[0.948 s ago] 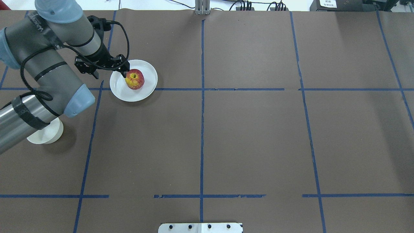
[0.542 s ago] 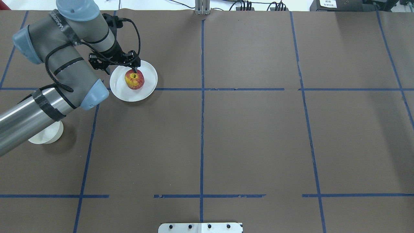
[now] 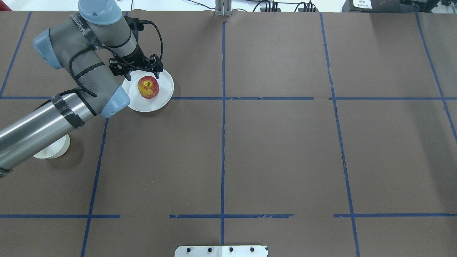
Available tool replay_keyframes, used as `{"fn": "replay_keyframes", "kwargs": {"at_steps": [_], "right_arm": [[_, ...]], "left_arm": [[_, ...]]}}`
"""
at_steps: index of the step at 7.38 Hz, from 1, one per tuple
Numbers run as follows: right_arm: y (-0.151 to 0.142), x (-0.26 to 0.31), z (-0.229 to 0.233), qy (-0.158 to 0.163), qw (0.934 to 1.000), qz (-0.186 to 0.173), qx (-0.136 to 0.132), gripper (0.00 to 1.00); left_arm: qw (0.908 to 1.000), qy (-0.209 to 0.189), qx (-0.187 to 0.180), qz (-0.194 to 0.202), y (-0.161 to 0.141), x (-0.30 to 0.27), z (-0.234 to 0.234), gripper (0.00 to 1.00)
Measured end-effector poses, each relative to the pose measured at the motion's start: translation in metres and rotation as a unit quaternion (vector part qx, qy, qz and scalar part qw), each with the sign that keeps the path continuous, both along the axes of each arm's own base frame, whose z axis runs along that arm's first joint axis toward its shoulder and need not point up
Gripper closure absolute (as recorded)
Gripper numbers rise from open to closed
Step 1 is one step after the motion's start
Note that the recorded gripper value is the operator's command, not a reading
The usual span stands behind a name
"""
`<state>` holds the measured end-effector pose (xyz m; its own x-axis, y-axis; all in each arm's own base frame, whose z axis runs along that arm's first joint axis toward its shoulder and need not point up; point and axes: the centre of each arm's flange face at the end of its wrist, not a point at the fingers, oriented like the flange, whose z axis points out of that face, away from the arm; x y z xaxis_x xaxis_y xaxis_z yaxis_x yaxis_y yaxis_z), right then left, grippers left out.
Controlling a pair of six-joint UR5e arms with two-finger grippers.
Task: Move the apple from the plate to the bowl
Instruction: 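Lower the left gripper and close it around the red apple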
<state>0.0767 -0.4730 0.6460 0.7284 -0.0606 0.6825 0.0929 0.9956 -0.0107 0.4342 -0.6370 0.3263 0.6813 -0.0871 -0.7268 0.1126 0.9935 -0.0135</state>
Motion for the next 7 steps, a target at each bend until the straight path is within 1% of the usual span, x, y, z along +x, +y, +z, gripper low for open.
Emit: {"fn": "replay_keyframes", "kwargs": {"at_steps": [5, 6, 7], "right_arm": [[0.0, 0.0, 0.0, 0.0, 1.0, 0.0, 0.0, 0.0], [0.0, 0.0, 0.0, 0.0, 1.0, 0.0, 0.0, 0.0], [0.0, 0.0, 0.0, 0.0, 1.0, 0.0, 0.0, 0.0]], "left_arm": [[1.0, 0.001, 0.001, -0.003, 0.012, 0.033, 0.022, 0.0], [1.0, 0.0, 0.001, -0.005, 0.012, 0.035, 0.026, 0.21], [1.0, -0.001, 0.001, -0.006, 0.012, 0.035, 0.027, 0.7]]}}
